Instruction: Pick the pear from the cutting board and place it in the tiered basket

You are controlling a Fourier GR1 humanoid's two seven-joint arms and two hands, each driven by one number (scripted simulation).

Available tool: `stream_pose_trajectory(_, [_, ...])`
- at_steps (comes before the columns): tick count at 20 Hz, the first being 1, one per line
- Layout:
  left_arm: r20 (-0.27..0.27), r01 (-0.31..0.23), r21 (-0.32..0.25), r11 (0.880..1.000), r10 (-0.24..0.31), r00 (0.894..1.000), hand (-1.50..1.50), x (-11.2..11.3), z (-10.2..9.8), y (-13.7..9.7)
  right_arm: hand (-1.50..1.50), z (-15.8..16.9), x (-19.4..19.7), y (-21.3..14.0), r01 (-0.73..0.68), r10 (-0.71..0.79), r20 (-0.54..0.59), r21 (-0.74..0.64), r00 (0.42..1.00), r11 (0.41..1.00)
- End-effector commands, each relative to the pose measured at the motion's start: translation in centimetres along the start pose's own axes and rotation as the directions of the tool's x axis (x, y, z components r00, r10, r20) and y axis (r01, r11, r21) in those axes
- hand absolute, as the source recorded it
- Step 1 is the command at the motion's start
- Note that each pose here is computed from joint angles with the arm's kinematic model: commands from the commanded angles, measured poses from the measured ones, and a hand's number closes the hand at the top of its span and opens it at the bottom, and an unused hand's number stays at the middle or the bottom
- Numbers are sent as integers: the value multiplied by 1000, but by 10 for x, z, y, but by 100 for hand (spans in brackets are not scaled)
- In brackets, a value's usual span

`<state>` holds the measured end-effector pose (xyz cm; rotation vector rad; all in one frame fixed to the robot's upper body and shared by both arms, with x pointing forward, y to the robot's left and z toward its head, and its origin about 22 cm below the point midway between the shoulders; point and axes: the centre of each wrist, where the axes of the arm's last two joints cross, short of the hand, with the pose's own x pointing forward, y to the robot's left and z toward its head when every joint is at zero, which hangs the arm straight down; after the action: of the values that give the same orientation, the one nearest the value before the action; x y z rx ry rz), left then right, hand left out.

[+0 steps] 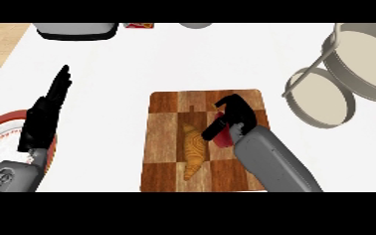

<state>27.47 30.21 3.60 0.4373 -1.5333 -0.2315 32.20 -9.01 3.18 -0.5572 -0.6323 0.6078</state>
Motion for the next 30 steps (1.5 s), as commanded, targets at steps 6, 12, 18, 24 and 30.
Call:
stream_pose_trajectory(6, [10,7,2,1000,-7,1000,0,-2,3,-2,150,1,20,2,-35,37,-81,27,996,999])
stream_pose_trajectory(12, [8,2,9,1000,-2,1000,0,-9,-3,2,150,49,19,2,-18,20,77,-33,997,999])
stream_pose_trajectory(18, [-21,22,24,999,-22,1000,0,-3,-6,1,150,101,-31,69,-416,392,617,-114,682,902])
stream_pose_trajectory(24, [-43,-11,3,1000,11,999,0,-9,6,2,150,157,-56,3,-3,156,749,-201,644,980])
stream_pose_trajectory(30, [-15,8,15,1000,-8,1000,0,-3,4,4,150,214,-72,-56,236,181,819,-357,545,904])
